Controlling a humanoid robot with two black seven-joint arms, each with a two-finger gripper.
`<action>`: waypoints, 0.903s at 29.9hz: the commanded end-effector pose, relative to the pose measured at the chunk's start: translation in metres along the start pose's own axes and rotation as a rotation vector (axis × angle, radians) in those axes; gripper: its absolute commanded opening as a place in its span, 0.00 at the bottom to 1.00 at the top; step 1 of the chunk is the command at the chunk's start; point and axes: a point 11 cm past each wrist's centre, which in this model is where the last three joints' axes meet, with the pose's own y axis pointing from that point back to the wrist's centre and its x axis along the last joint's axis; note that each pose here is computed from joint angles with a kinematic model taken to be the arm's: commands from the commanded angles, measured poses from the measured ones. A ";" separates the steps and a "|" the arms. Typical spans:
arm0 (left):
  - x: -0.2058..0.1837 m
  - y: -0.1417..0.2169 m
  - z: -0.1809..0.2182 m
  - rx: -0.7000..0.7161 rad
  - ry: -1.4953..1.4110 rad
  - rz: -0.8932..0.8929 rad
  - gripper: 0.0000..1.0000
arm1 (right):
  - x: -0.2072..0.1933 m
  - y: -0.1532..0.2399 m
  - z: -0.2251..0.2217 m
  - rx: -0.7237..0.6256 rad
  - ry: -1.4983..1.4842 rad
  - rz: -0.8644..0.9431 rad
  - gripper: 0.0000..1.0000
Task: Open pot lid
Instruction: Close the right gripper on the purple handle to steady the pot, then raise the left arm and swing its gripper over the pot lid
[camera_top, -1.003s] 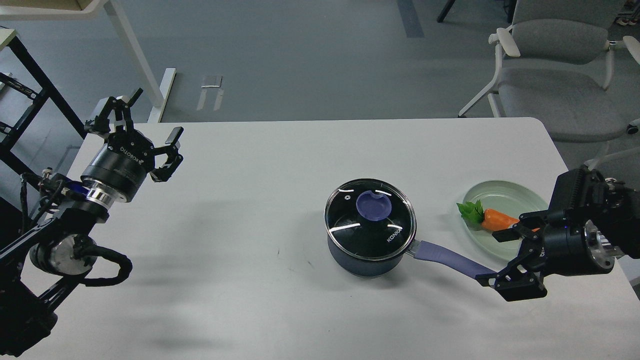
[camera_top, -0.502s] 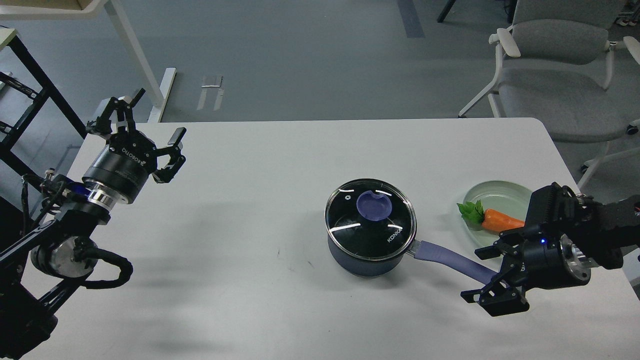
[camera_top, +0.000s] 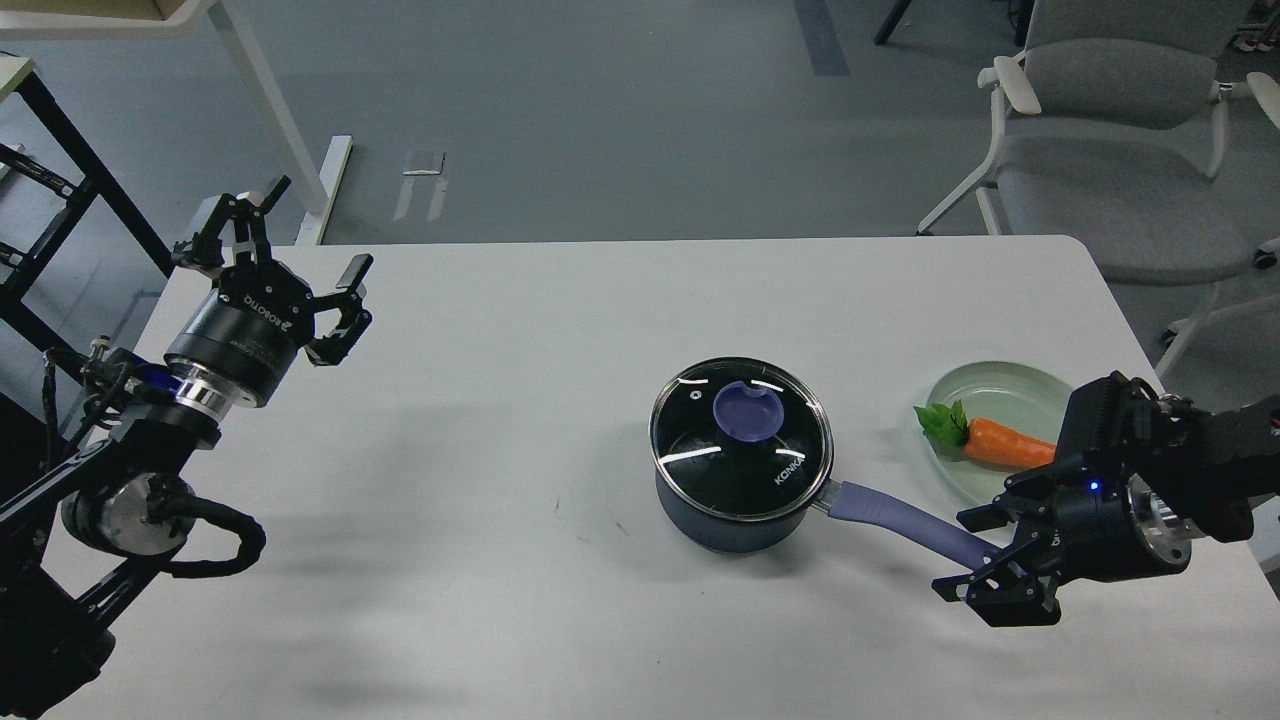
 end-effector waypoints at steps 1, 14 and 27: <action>0.001 0.000 0.001 0.003 -0.008 -0.003 0.99 | 0.000 0.000 0.001 -0.003 0.004 -0.002 0.53; -0.029 -0.019 0.033 0.060 -0.427 -0.316 0.99 | 0.002 0.002 0.005 -0.017 0.008 -0.001 0.30; -0.179 -0.060 0.006 -0.051 -1.355 -1.019 0.99 | 0.001 0.001 0.005 -0.016 0.006 0.000 0.30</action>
